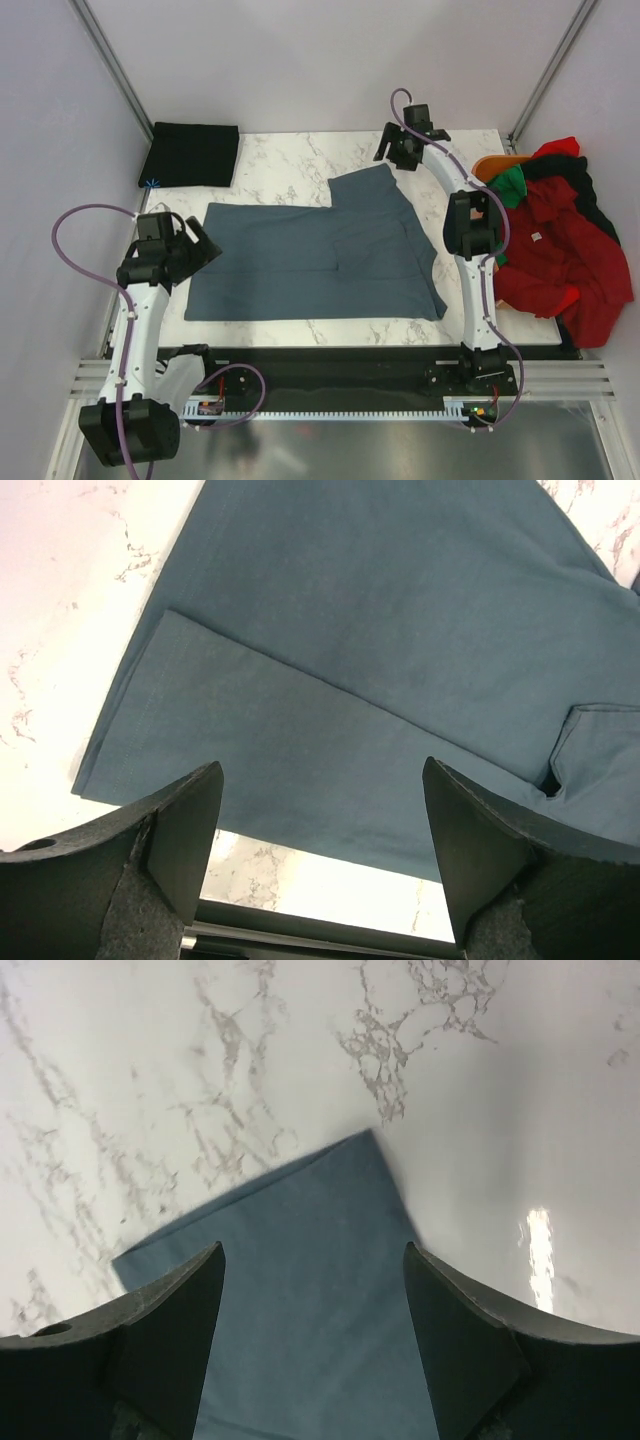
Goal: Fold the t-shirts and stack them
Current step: Fold the tshirt
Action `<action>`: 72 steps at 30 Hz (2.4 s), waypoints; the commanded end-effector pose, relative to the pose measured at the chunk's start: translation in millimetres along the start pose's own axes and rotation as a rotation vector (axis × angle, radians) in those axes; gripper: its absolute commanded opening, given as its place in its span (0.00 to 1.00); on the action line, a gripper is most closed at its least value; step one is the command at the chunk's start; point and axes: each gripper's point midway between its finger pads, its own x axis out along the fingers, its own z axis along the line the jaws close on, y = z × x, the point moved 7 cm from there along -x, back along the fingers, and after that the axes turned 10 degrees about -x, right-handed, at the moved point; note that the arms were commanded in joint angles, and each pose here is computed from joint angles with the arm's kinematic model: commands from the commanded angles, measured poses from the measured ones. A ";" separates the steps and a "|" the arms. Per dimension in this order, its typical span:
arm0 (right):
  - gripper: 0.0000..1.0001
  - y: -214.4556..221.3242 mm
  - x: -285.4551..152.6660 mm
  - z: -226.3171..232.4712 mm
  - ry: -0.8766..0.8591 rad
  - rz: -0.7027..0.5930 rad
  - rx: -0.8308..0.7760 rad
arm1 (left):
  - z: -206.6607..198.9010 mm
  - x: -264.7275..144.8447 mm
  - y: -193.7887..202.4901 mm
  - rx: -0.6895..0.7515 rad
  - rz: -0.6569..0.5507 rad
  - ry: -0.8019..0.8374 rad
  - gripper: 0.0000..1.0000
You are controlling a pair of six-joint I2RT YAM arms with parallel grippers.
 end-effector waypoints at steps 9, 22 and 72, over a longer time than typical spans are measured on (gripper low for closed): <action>0.77 5.2 68.1 -9.4 0.000 -0.085 -0.020 | -5.6 -3.4 -3.9 0.068 -0.055 0.042 0.86; 0.07 45.3 79.6 -1.6 -0.028 -0.007 -0.031 | -8.0 19.8 -24.8 0.056 -0.077 -0.080 0.87; 0.00 35.0 -88.2 52.4 -0.215 -0.065 -0.048 | -80.6 225.0 -148.3 0.095 0.025 -0.132 0.02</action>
